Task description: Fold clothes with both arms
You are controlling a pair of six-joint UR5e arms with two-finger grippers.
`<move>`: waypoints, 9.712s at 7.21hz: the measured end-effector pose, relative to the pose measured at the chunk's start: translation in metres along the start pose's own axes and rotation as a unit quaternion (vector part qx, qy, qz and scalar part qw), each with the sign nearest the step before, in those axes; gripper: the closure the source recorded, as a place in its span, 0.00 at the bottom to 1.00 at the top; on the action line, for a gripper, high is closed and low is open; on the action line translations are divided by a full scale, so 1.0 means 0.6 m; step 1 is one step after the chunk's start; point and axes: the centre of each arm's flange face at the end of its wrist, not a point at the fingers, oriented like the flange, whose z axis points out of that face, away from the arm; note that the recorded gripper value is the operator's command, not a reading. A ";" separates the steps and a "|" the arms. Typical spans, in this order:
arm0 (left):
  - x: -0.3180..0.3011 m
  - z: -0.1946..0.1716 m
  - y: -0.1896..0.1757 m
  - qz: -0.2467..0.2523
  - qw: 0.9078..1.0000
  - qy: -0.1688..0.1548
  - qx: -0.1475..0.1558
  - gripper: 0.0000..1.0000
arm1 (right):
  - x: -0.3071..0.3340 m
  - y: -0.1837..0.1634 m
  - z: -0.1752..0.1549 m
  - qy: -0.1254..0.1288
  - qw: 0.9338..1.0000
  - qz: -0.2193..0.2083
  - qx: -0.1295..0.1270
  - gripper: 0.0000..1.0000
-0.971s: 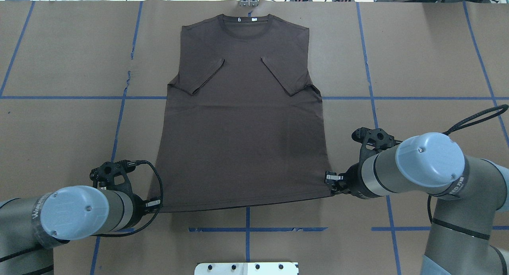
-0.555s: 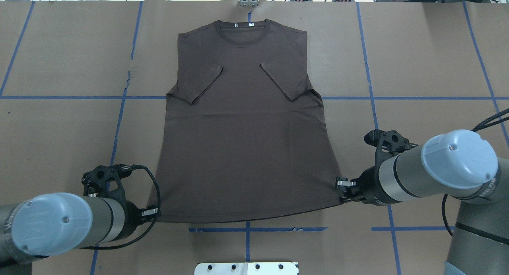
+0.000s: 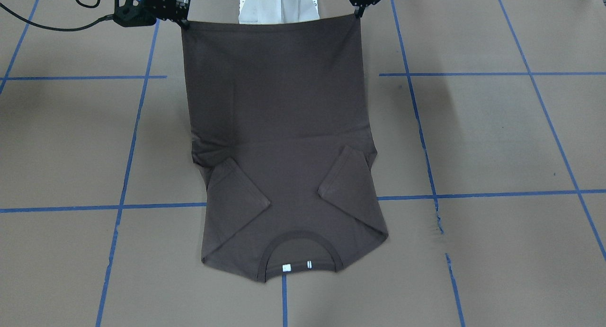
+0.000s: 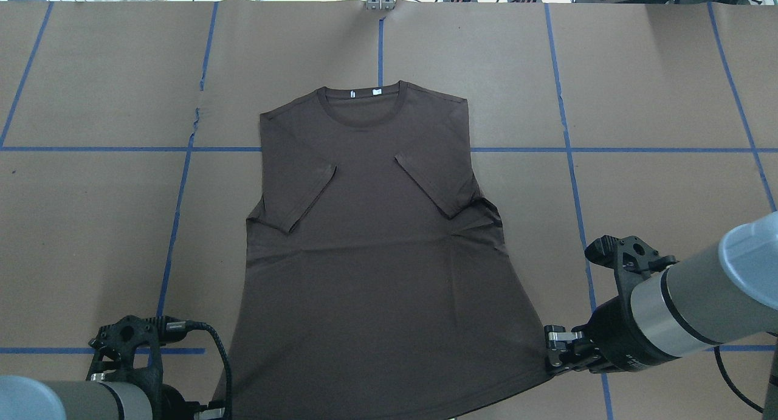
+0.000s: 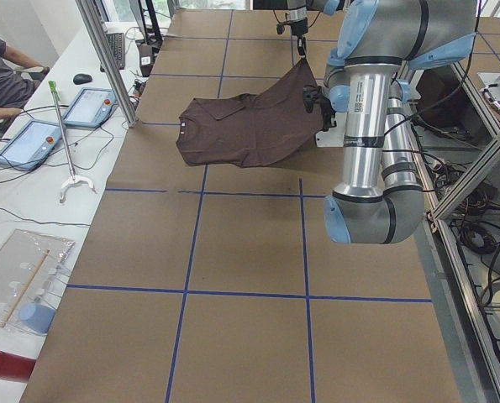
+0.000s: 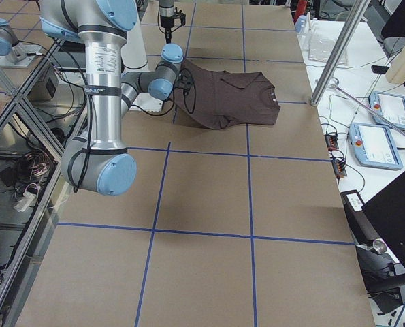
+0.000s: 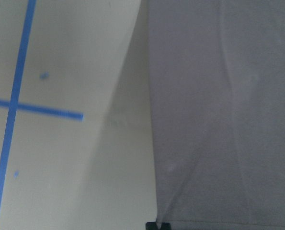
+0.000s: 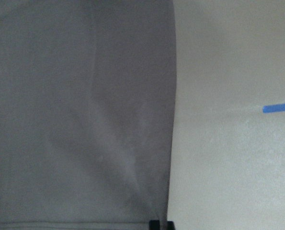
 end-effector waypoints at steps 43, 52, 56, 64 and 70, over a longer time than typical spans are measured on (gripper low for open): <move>0.094 0.036 -0.706 0.006 0.974 -0.022 0.225 0.00 | 0.052 -0.236 0.187 0.028 0.996 -0.029 0.078 1.00; 0.188 0.175 -0.335 -0.128 0.988 -0.001 0.090 0.06 | 0.011 -0.122 0.039 -0.057 0.995 0.014 0.087 0.00; 0.196 0.281 -0.221 -0.176 0.982 -0.031 0.056 0.09 | -0.043 -0.191 0.002 -0.087 0.988 0.021 0.128 0.00; 0.190 0.293 -0.278 -0.175 0.980 -0.015 0.094 1.00 | -0.043 -0.206 0.005 -0.084 0.987 0.023 0.133 0.00; 0.156 0.183 -0.624 -0.153 0.967 -0.045 0.201 1.00 | -0.037 -0.220 -0.005 -0.084 0.985 0.027 0.149 0.00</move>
